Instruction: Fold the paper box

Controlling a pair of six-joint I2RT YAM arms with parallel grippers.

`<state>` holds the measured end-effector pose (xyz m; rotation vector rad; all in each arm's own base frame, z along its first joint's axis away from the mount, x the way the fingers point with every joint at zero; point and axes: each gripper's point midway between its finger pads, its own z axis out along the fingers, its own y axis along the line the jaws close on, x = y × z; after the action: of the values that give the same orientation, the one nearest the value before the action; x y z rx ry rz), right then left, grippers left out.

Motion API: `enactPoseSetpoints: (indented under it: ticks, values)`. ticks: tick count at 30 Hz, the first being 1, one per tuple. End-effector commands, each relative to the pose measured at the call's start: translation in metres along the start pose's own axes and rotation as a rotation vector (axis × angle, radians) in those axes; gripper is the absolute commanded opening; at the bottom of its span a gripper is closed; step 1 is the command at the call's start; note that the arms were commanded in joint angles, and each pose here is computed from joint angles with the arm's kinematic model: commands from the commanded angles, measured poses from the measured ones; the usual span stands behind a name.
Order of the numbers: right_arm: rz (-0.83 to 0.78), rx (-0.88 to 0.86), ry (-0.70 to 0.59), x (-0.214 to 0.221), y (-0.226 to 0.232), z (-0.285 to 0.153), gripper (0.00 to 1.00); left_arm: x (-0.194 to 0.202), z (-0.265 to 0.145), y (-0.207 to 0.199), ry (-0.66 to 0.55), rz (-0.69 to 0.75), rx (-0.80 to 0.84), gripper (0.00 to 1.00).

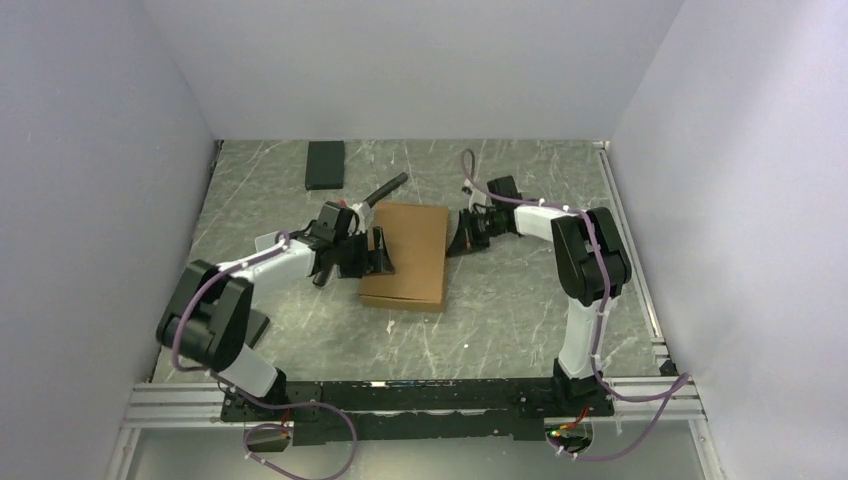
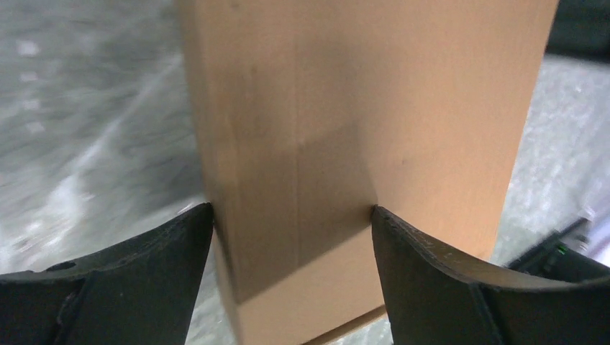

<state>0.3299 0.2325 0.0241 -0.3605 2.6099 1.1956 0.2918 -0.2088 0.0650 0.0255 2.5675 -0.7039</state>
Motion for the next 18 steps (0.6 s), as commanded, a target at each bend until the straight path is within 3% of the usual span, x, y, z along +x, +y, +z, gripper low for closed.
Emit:
enactPoseSetpoints:
  ticks: [1,6,10,13,16,18]
  values:
    - [-0.12,0.081,-0.179,-0.087,0.004,-0.023,0.0,-0.005,0.016,-0.053,0.073,-0.018,0.296,0.82]
    - [-0.131,0.149,-0.232,-0.122,-0.018,-0.042,0.0,-0.037,0.038,-0.073,0.051,-0.036,0.354,0.81]
    - [-0.204,0.302,-0.308,-0.124,-0.047,-0.096,0.0,-0.072,0.026,-0.05,-0.064,-0.038,0.14,0.86]
    - [-0.353,0.369,-0.384,-0.123,-0.046,-0.158,0.02,-0.099,-0.007,-0.031,-0.194,-0.019,0.028,0.9]
    - [-0.497,0.382,-0.421,-0.112,-0.02,-0.213,0.12,-0.121,-0.057,-0.026,-0.315,-0.004,0.042,0.98]
    - [-0.557,0.379,-0.478,-0.103,-0.001,-0.245,0.35,-0.135,-0.095,-0.029,-0.4,0.001,0.092,0.99]
